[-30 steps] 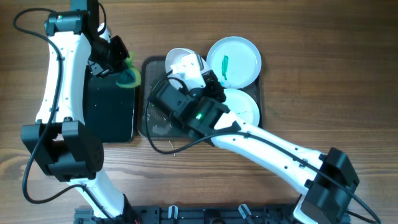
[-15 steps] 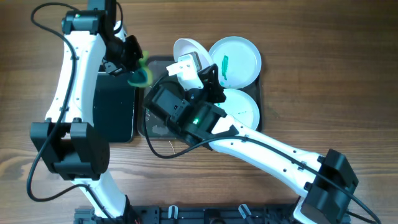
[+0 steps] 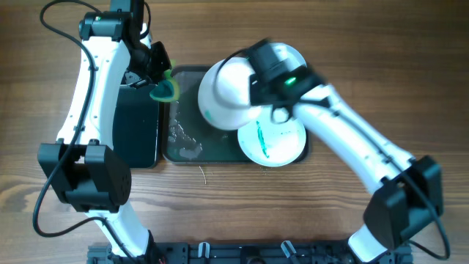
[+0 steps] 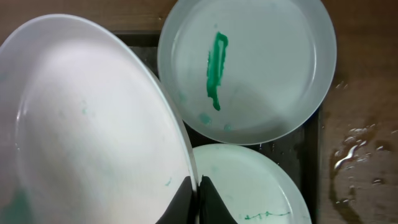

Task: Clean dirty plates on tray and stack at the side
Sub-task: 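Lift the scrubbed plate with the right gripper and place it right of tray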

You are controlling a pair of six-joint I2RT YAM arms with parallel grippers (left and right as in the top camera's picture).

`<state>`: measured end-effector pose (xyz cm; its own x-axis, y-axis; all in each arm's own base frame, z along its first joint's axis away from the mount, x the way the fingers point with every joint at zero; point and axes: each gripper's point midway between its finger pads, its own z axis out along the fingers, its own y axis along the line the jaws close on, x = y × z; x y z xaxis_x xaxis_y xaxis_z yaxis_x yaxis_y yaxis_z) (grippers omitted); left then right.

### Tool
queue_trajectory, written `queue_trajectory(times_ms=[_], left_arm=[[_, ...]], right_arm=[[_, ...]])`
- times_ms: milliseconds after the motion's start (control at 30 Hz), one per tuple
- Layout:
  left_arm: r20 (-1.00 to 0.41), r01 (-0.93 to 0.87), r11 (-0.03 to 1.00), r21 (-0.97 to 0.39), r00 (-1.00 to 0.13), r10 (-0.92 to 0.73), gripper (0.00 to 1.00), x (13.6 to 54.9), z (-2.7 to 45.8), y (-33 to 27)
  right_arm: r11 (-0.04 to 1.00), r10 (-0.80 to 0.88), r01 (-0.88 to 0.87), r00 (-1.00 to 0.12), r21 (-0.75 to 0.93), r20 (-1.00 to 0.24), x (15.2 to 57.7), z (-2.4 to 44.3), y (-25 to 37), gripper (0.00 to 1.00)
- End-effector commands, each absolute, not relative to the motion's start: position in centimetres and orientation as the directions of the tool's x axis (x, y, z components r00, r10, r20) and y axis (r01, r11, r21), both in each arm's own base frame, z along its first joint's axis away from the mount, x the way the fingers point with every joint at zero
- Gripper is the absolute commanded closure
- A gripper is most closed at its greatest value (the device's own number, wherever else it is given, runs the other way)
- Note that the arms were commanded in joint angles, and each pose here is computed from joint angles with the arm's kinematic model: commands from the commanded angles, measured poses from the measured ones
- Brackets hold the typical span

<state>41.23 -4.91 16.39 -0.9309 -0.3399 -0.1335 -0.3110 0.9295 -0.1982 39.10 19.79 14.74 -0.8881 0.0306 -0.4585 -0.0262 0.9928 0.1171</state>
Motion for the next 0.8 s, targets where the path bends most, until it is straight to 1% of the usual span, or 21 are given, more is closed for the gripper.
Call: queue_trajectory(times_ms=[0, 67, 133, 267, 400, 500, 767], left_arm=[[-0.148, -0.307, 0.931, -0.196, -0.929, -0.338, 0.96, 41.2, 17.0, -5.3], [-0.152, -0.297, 0.934, -0.197, -0.932, -0.329, 0.96, 41.2, 17.0, -5.7], [-0.162, -0.286, 0.939, -0.193, -0.934, -0.318, 0.96, 41.3, 17.0, -6.1], [-0.182, -0.284, 0.947, -0.149, -0.934, -0.309, 0.96, 41.4, 16.9, -5.7], [-0.186, -0.284, 0.947, -0.15, -0.933, -0.309, 0.96, 41.5, 17.0, -5.7], [-0.187, -0.284, 0.947, -0.15, -0.933, -0.309, 0.96, 41.5, 17.0, -5.7], [-0.193, -0.282, 0.947, -0.153, -0.932, -0.308, 0.96, 41.7, 17.0, -5.8]], right_arm=[[0.897, 0.146, -0.019, -0.93, 0.441, -0.337, 39.4, 17.4, 18.9, 0.96], [0.87, 0.214, 0.039, -0.928, 0.492, -0.304, 40.0, 18.2, 15.6, 0.96], [0.87, 0.296, 0.135, -0.912, 0.473, -0.285, 40.3, 18.3, 10.2, 0.96], [0.877, 0.451, 0.372, -0.856, 0.304, -0.253, 38.7, 16.2, -1.5, 0.96], [0.831, 0.556, 0.534, -0.787, 0.155, -0.269, 36.9, 13.4, -8.8, 0.96], [0.801, 0.597, 0.581, -0.76, 0.142, -0.258, 35.8, 10.8, -10.8, 0.96], [0.791, 0.608, 0.601, -0.752, 0.114, -0.255, 33.7, 4.0, -10.9, 0.96]])
